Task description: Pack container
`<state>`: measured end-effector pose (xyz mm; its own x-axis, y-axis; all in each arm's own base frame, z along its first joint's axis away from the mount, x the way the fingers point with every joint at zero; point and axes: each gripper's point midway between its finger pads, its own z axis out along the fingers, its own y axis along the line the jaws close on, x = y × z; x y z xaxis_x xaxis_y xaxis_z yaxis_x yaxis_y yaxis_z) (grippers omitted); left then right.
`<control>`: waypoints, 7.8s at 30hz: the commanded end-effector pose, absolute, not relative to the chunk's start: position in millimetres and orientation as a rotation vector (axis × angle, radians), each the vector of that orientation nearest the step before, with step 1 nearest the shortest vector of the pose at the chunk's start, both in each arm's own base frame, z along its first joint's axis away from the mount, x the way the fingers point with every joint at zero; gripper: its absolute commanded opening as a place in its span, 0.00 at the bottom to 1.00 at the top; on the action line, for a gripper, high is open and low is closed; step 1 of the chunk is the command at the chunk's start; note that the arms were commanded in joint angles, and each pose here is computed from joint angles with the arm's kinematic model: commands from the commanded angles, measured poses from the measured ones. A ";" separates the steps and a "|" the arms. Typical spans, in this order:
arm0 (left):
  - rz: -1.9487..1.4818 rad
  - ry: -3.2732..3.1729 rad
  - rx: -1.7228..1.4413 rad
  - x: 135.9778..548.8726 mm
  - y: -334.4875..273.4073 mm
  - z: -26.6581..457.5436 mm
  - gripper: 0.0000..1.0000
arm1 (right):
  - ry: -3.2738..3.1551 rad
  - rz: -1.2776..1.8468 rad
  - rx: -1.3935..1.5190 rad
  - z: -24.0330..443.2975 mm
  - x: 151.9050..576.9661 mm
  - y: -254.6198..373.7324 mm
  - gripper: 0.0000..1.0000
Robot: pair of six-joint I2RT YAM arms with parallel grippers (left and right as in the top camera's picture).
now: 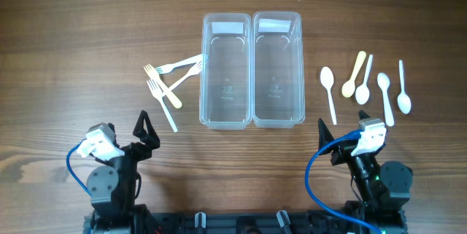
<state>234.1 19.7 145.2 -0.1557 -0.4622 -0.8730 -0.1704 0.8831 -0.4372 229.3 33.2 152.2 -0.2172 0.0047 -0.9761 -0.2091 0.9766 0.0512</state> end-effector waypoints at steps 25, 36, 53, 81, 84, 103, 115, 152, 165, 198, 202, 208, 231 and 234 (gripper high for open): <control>-0.273 1.723 -0.491 234.4 20.3 144.3 1.00 | 1.775 0.221 -0.157 151.1 228.8 36.6 1.00; -0.273 1.723 -0.491 234.4 20.3 144.3 1.00 | 1.775 0.221 -0.157 151.1 228.8 36.6 1.00; -0.332 1.724 -0.443 235.7 9.3 148.0 1.00 | 1.797 0.529 0.090 152.7 225.7 49.0 1.00; -0.179 2.128 -0.450 296.4 20.1 193.8 1.00 | 2.224 0.421 0.050 228.0 322.9 36.2 1.00; -0.147 2.222 -0.423 308.4 21.2 184.6 1.00 | 2.359 0.358 0.078 214.0 334.6 21.1 1.00; -0.128 2.419 -0.467 322.2 22.6 130.5 1.00 | 2.840 0.338 0.108 80.5 336.5 5.7 1.00; -0.128 2.419 -0.467 322.2 22.6 130.5 1.00 | 2.913 0.216 0.107 45.3 342.1 -7.0 0.78; -0.128 2.419 -0.467 322.2 22.6 130.5 1.00 | 3.066 0.029 -0.078 -7.7 332.1 3.9 0.18; -0.128 2.419 -0.467 322.2 22.6 130.5 1.00 | 3.061 0.027 -0.063 -13.1 335.5 3.6 0.06; -0.128 2.419 -0.467 322.2 22.6 130.5 1.00 | 2.725 0.381 -0.187 118.4 373.8 175.4 0.04; -0.128 2.419 -0.467 322.2 22.6 130.5 1.00 | 2.777 0.360 -0.199 94.7 372.1 183.3 0.05; -0.128 2.419 -0.467 322.2 22.6 130.5 1.00 | 2.688 0.335 -0.266 124.5 381.4 171.2 0.31; -0.128 2.419 -0.467 322.2 22.6 130.5 1.00 | 2.779 -0.004 0.432 91.3 376.2 -64.0 0.60; -0.128 2.419 -0.467 322.2 22.6 130.5 1.00 | 2.811 0.052 0.441 69.5 382.5 -60.6 0.54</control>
<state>317.8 22.4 124.8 -0.7182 -0.3886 -0.5772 -0.3187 0.9211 -0.2236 382.2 -62.0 97.0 -0.8901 0.3017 -0.3416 0.2988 0.9523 0.0624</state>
